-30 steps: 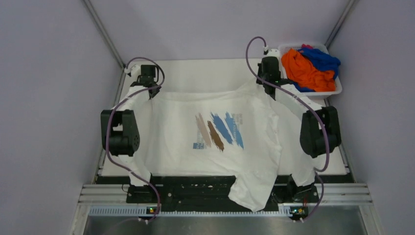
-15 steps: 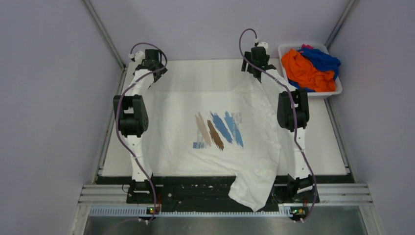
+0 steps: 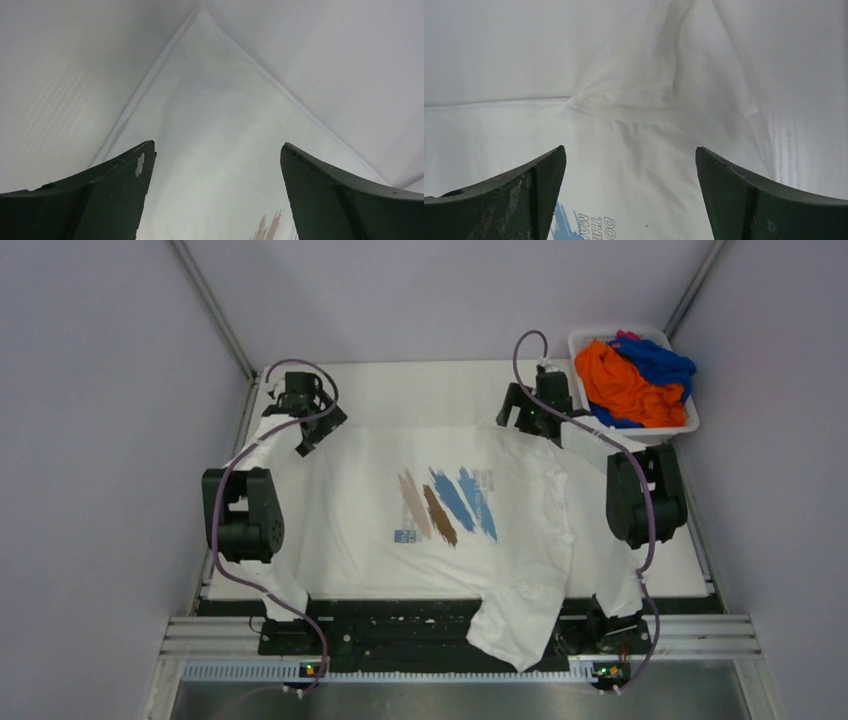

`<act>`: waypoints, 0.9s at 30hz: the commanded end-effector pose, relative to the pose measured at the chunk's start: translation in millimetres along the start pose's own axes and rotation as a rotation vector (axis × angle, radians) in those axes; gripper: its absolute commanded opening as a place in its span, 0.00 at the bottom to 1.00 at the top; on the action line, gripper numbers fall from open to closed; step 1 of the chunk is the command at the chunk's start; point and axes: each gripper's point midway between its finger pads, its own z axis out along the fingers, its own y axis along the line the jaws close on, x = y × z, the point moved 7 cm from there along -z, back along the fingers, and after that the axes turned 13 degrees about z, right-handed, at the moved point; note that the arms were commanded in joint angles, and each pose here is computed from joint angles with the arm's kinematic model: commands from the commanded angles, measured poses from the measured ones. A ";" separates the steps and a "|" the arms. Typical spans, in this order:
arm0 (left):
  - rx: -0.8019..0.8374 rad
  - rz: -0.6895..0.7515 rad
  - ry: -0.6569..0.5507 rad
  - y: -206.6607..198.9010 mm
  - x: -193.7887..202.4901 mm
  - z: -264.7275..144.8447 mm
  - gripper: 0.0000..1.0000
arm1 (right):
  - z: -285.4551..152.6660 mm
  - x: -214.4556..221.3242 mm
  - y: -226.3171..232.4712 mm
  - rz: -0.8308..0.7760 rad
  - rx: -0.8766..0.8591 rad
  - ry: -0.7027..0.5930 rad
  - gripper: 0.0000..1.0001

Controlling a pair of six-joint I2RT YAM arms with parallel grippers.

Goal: Fold and stack the t-shirts
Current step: Flatten out the tshirt

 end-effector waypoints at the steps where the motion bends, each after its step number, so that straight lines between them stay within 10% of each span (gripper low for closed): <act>1: 0.127 0.045 0.056 -17.0 18.1 2.4 0.99 | 1.7 17.2 20.8 0.063 -0.170 0.046 0.99; 17: -0.040 0.050 0.195 5.3 59.2 37.7 0.99 | 79.6 24.7 33.2 -0.007 -0.161 0.072 0.99; 27: -0.098 0.073 0.196 13.8 60.9 37.5 0.98 | 116.9 -23.2 91.8 -0.084 -0.303 -0.125 0.99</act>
